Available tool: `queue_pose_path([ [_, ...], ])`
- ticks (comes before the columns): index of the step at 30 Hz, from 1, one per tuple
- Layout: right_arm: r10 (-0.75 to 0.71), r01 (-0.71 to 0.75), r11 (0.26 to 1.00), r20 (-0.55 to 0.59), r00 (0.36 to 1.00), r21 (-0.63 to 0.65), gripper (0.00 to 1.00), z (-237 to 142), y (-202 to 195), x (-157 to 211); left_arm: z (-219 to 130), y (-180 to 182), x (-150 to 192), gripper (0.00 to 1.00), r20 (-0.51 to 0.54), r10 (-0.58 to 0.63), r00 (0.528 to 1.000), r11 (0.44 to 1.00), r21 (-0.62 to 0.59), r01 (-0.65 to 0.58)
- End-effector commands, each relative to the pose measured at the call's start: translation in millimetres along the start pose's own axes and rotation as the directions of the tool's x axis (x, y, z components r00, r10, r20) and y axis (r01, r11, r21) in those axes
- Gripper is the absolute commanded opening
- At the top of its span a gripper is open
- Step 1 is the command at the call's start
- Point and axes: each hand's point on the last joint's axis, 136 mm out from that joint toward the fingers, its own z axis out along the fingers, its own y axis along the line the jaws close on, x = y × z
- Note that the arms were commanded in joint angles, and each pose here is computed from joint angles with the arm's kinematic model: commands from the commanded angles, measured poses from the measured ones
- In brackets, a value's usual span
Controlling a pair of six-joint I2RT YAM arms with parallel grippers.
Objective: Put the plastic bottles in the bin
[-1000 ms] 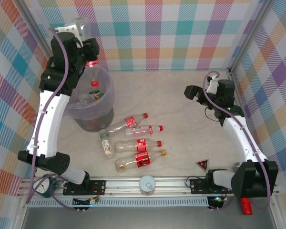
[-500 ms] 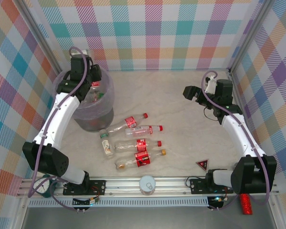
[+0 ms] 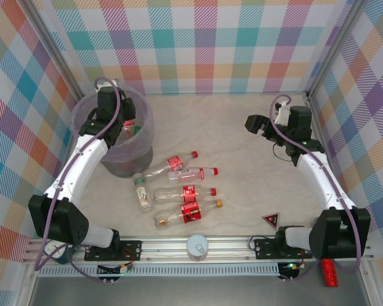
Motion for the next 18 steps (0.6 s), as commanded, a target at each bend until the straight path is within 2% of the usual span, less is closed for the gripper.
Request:
queue_pose_path([
  [1, -0.018, 0.019, 0.999, 0.020, 1.000, -0.039, 1.00, -3.4, 9.9, -9.3, -14.5, 2.5, -11.7, 0.49, 0.029, -0.024, 0.999, 1.000, 0.013, 0.024],
  [3, -0.016, 0.016, 0.999, 0.017, 1.000, -0.044, 1.00, -2.6, 10.6, -9.0, -18.3, 3.0, -17.1, 0.69, 0.030, -0.015, 0.999, 1.000, 0.006, 0.015],
  [5, -0.016, 0.017, 0.999, 0.016, 1.000, -0.048, 1.00, -1.7, 11.0, -9.1, -22.1, 2.6, -24.4, 0.82, 0.036, -0.002, 0.999, 1.000, 0.002, 0.002],
  [6, -0.017, 0.017, 0.999, 0.015, 1.000, -0.047, 1.00, -1.6, 10.6, -9.1, -25.1, 2.4, -29.8, 0.89, 0.044, 0.004, 0.999, 1.000, 0.000, -0.004],
  [8, -0.019, 0.019, 0.999, 0.016, 1.000, -0.048, 1.00, -1.1, 10.8, -10.1, -29.2, 2.5, -38.7, 0.93, 0.055, 0.015, 0.998, 1.000, -0.008, -0.015],
  [11, -0.018, 0.019, 0.999, 0.011, 1.000, -0.050, 1.00, 0.7, 10.3, -9.9, -31.1, 5.1, -48.2, 0.91, 0.066, 0.032, 0.997, 0.999, -0.036, -0.029],
  [14, -0.017, 0.017, 0.998, 0.005, 1.000, -0.052, 1.00, 2.1, 10.3, -9.1, -25.7, 7.8, -46.0, 0.80, 0.052, 0.043, 0.998, 0.997, -0.059, -0.040],
  [18, -0.023, 0.023, 0.999, 0.005, 1.000, -0.047, 1.00, -0.2, 11.0, -9.7, -15.8, 13.3, -25.8, 0.68, -0.002, 0.052, 0.999, 0.995, -0.086, -0.052],
])
